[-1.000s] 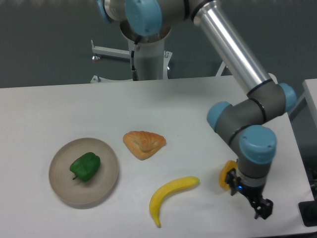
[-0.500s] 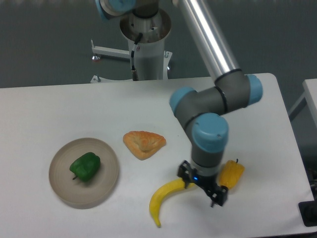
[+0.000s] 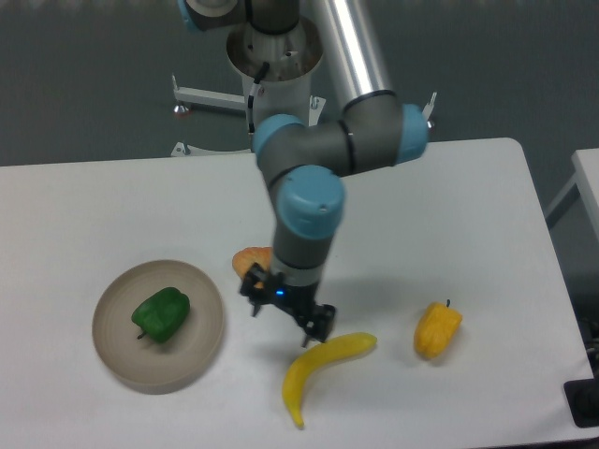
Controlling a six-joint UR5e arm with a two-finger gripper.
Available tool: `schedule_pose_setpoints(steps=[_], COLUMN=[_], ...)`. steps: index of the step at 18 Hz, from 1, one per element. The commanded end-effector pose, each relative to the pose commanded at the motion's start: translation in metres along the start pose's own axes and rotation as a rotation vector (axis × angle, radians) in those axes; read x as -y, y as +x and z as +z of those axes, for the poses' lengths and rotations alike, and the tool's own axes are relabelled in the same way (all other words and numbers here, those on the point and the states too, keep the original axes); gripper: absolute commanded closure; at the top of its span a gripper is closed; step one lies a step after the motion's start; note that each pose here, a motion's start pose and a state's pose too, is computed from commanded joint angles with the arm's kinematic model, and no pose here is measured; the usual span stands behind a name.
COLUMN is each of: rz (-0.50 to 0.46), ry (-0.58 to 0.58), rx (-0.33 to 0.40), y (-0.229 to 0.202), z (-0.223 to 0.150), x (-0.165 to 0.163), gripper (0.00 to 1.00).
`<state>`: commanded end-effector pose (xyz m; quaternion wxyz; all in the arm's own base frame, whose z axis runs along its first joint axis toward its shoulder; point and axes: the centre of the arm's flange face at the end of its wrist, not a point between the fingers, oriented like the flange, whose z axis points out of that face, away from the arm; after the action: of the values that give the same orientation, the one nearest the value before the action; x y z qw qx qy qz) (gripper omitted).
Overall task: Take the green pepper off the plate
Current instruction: 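Move the gripper across the table to above the green pepper on the plate, then lower the open gripper down around the green pepper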
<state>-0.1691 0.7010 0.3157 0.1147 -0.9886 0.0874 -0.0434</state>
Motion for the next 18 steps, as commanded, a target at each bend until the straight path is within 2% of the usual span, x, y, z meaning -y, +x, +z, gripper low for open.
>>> schedule_pose_setpoints(steps=[4,8,13,18], rz=[0.017,0.028,0.069,0.081], ry=[-0.010,-0.018,0.001,-0.009], rx=[-0.016,-0.026,-0.020,-0.026], y=[0.051,0.080,0.100,0.102], z=[0.003,0.014,0.027,0.041], x=[-0.013,-0.011,-0.006,-0.004], gripper=[0.00,0.00,0.00,0.00])
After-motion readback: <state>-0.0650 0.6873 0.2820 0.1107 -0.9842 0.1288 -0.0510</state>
